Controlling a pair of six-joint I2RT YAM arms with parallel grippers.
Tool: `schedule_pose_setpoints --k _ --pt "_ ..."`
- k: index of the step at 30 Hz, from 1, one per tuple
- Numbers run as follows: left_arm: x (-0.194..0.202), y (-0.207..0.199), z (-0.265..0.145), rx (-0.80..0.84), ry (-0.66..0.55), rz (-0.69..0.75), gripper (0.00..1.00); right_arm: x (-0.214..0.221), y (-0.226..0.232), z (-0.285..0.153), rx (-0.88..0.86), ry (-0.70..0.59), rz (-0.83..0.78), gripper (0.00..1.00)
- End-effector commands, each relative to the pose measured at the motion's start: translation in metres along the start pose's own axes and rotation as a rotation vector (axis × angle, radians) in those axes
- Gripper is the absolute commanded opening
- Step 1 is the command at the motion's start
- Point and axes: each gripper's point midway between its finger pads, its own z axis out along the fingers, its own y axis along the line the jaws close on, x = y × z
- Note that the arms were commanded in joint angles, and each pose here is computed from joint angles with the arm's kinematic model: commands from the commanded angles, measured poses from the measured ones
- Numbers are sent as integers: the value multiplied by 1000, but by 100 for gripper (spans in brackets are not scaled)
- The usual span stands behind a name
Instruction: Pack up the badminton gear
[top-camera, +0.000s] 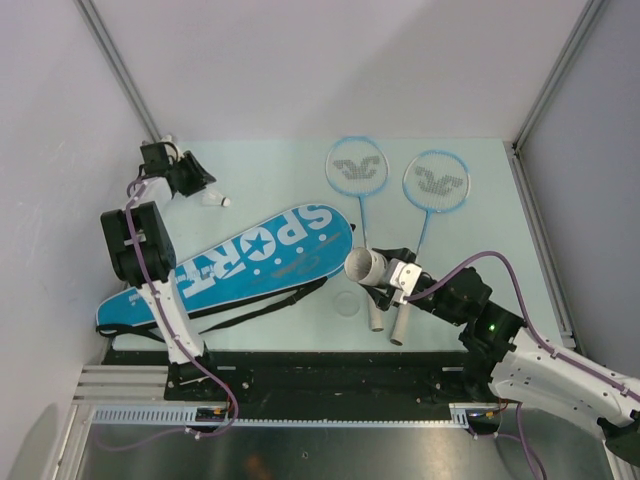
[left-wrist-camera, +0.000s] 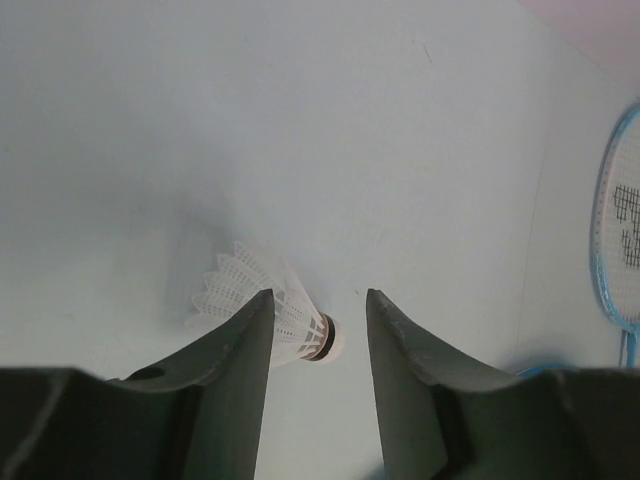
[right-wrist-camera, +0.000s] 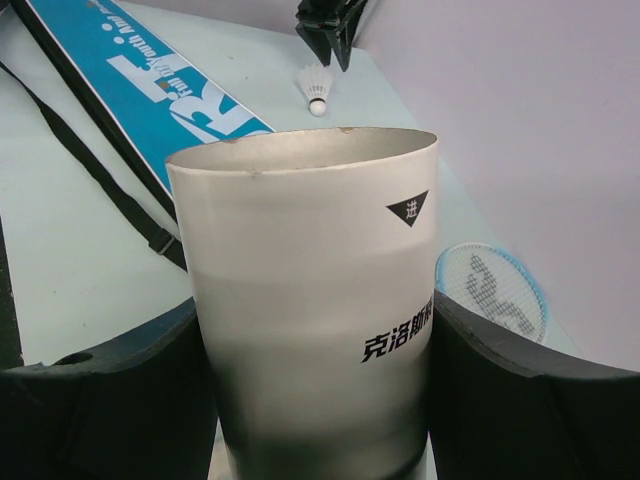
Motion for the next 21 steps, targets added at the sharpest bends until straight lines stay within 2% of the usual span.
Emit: schedule_pose_setpoints --k 1,9,12,15,16,18,19,21 --pt "5 -8 2 49 13 12 46 -12 2 0 -5 -45 58 23" --pt "18 -8 -1 42 36 -21 54 -15 2 -3 -5 -56 60 22" --pt "25 -8 -4 35 50 -40 51 -15 3 -3 -9 -54 62 22" --pt "31 -9 -6 39 63 -64 40 -15 3 -3 -11 -55 62 22" --pt "32 -9 -6 34 66 -70 26 -15 4 -3 -13 -54 62 21" --pt "32 -15 -11 41 75 -97 11 -16 3 -3 -11 -58 62 22" --pt "31 -20 -14 45 73 -104 0 -14 3 -2 -11 -53 62 22" --pt "25 -51 -32 82 60 -97 0 -10 2 0 -4 -37 61 22"
